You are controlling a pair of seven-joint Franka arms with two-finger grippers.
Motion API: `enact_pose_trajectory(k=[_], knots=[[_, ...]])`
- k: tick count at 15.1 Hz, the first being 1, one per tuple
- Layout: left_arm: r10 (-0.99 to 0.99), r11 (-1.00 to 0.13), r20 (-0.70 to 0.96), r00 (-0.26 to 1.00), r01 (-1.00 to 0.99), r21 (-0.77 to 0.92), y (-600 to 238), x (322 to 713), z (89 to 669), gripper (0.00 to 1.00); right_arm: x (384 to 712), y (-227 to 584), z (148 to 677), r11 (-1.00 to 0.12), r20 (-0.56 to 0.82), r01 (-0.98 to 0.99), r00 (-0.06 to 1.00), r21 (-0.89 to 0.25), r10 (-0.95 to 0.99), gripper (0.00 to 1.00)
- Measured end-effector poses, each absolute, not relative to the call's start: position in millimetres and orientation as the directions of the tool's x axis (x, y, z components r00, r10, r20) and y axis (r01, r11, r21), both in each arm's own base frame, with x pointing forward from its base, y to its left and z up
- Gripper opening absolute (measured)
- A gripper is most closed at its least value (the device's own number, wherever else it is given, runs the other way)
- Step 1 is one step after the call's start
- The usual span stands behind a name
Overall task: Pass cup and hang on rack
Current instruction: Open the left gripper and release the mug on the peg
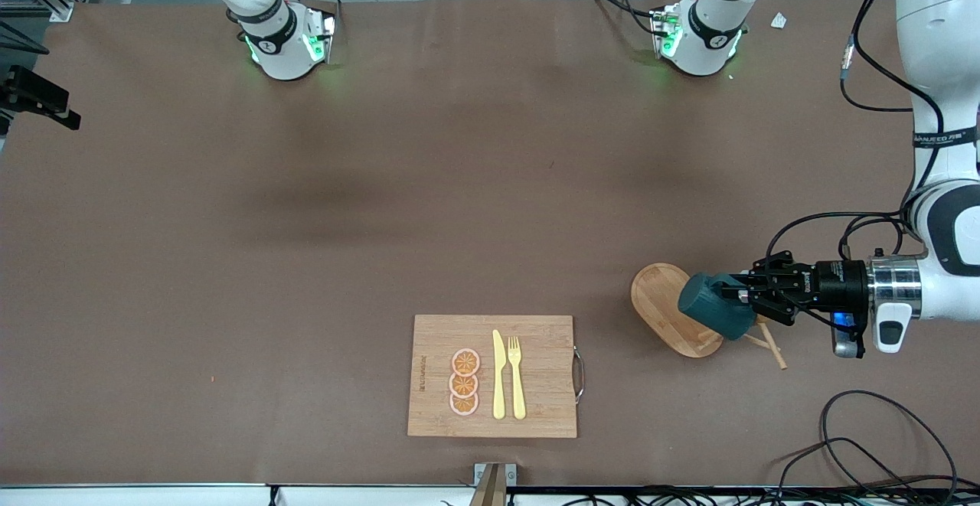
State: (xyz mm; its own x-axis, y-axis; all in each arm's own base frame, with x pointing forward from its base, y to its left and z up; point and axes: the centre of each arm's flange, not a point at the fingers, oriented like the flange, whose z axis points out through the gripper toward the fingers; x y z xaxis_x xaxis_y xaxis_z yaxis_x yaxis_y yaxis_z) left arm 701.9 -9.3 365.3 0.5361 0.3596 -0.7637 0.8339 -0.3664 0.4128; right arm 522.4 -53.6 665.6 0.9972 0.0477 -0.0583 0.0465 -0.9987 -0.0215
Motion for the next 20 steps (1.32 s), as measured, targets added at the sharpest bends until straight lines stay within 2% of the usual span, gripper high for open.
enact_pose_trajectory(k=[2,3,9,11,15,20], knots=[[0.359,-0.365,-0.768,0.530,0.837,0.407,-9,702,360,0.22,522,-54,666,-0.999,-0.058,0.046,0.997,-0.022,0.048,1.00],[0.358,-0.364,-0.770,0.527,0.839,0.405,-9,702,358,0.26,522,-54,666,-0.999,-0.058,0.046,0.997,-0.022,0.048,1.00],[0.342,-0.356,-0.773,0.534,0.835,0.419,-13,704,363,0.84,522,-54,666,-0.999,-0.058,0.047,0.997,-0.022,0.048,1.00],[0.328,-0.367,-0.766,0.552,0.822,0.436,-15,704,378,1.00,522,-54,666,-0.999,-0.058,0.047,0.997,-0.022,0.048,1.00],[0.309,-0.403,-0.725,0.615,0.776,0.486,-22,694,436,1.00,522,-54,666,-0.999,-0.058,0.047,0.997,-0.022,0.048,1.00],[0.319,-0.573,-0.613,0.723,0.662,0.483,-65,668,503,1.00,522,-54,666,-0.999,-0.059,0.047,0.997,-0.022,0.048,1.00]])
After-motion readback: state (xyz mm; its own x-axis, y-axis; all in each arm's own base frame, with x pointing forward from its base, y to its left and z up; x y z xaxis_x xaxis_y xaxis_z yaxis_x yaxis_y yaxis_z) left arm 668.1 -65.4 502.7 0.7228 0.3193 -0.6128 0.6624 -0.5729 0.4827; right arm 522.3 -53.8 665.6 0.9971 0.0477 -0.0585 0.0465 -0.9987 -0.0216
